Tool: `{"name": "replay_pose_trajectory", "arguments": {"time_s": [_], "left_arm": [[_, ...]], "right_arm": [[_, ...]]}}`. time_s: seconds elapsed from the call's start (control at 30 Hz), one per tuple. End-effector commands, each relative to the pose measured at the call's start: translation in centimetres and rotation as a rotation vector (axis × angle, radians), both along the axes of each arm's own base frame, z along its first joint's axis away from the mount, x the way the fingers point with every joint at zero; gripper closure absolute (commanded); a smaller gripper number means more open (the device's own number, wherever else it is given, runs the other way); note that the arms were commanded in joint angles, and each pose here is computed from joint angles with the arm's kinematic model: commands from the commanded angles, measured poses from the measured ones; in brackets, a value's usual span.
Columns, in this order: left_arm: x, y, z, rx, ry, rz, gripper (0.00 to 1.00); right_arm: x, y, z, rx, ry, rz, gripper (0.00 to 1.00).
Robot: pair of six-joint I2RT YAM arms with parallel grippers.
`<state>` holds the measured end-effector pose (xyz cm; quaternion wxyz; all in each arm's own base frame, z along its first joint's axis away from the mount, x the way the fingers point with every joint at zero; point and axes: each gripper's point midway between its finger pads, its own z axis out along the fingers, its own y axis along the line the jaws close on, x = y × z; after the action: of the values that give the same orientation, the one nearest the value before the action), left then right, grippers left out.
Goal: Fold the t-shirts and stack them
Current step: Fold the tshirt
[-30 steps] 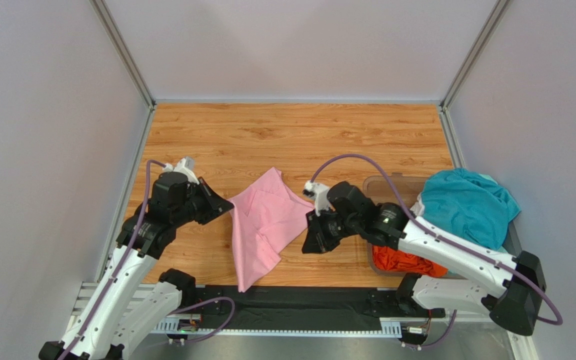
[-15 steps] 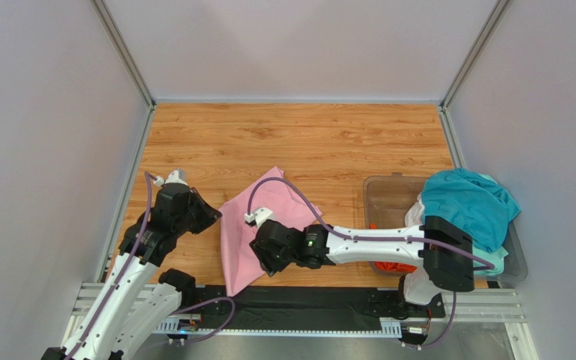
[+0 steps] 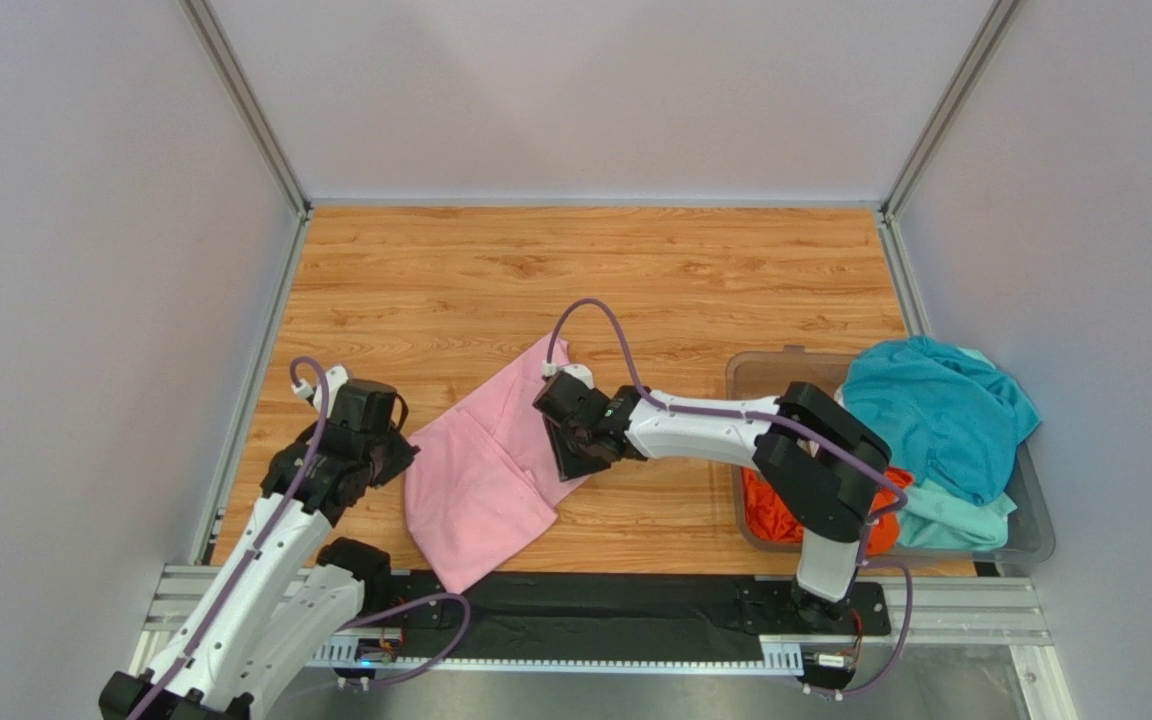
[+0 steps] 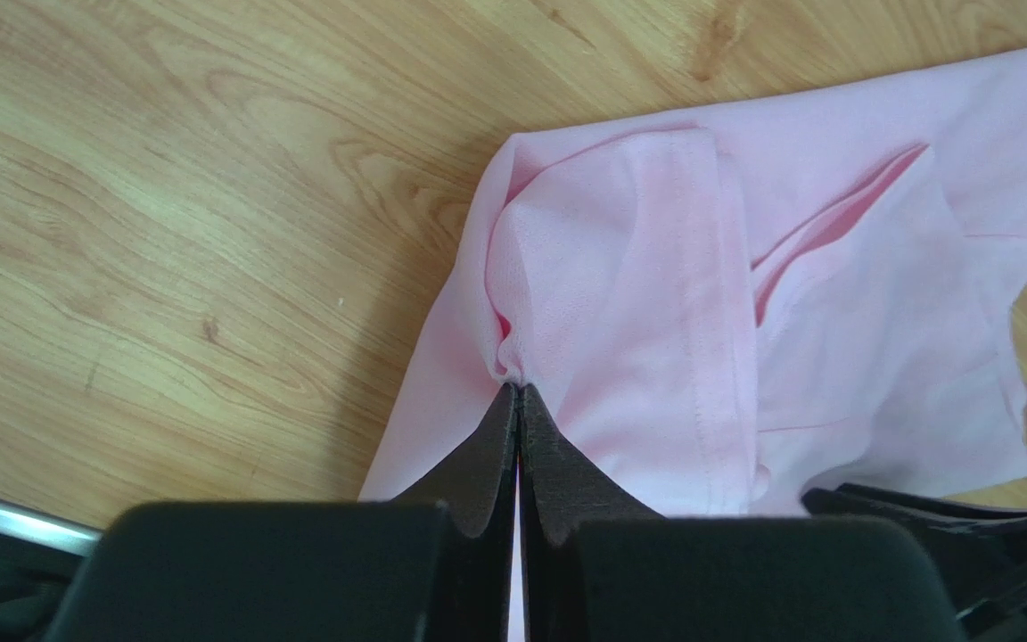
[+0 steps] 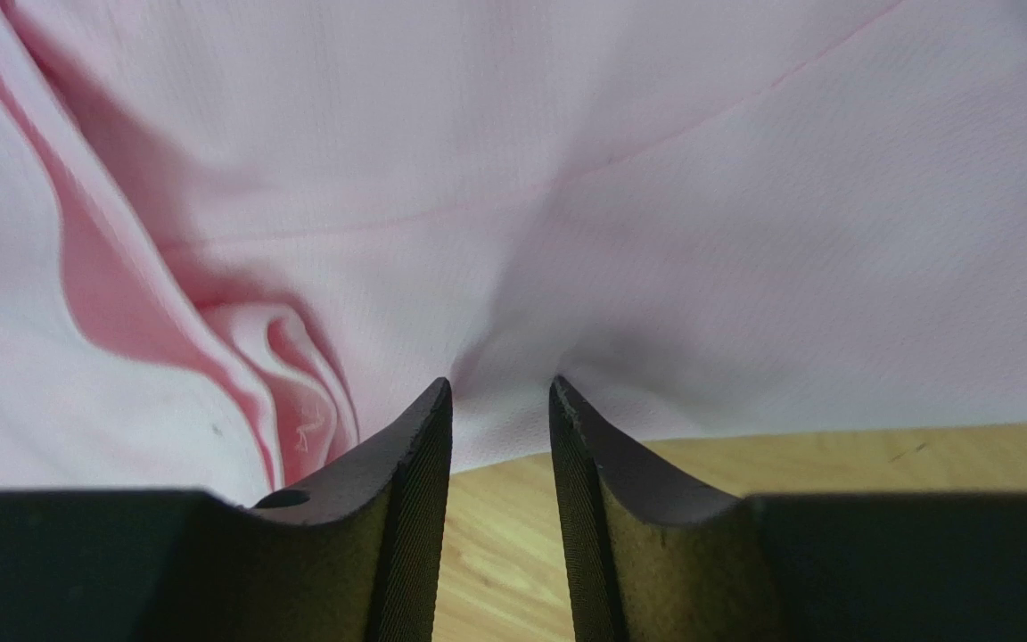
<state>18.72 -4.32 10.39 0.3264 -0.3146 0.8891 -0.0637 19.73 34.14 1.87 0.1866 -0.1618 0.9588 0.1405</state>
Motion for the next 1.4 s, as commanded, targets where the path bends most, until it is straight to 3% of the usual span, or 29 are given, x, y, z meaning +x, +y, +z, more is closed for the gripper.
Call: {"name": "replay_pose_trajectory", "arguments": {"time_s": [0.0, 0.37, 0.5, 0.6, 0.8, 0.9, 1.13, 1.37], "left_arm": [[0.5, 0.5, -0.5, 0.016, 0.008, 0.02, 1.0], [1.3, -2.6, -2.1, -0.067, 0.067, -0.127, 1.0], [0.6, -3.1, -3.4, -0.092, 0.127, -0.134, 1.0], [0.0, -2.9, -4.0, -0.089, 0.144, -0.126, 1.0], [-0.7, -3.0, -4.6, -0.11, 0.145, -0.127, 1.0], [-1.1, -2.9, -5.1, -0.112, 0.142, -0.115, 1.0], [-1.7, -2.4, -6.0, -0.103, 0.144, -0.102, 1.0], [-2.2, -2.3, -6.6, -0.107, 0.157, -0.093, 1.0]], "right_arm": [[1.8, -0.6, -0.7, -0.01, 0.037, -0.031, 0.66], [10.3, -7.1, -2.1, -0.109, 0.05, -0.056, 0.66], [14.0, -7.3, -0.1, -0.128, -0.024, -0.032, 0.62], [14.3, -7.0, 3.1, -0.109, -0.074, 0.014, 0.56], [9.4, -5.3, 8.2, -0.073, -0.194, 0.185, 0.39], [4.4, -4.2, 9.4, -0.042, -0.214, 0.277, 0.36], [-6.6, -1.4, 6.4, -0.056, -0.137, 0.473, 0.35], [-10.8, -0.2, 4.2, -0.05, -0.083, 0.564, 0.36]]}}
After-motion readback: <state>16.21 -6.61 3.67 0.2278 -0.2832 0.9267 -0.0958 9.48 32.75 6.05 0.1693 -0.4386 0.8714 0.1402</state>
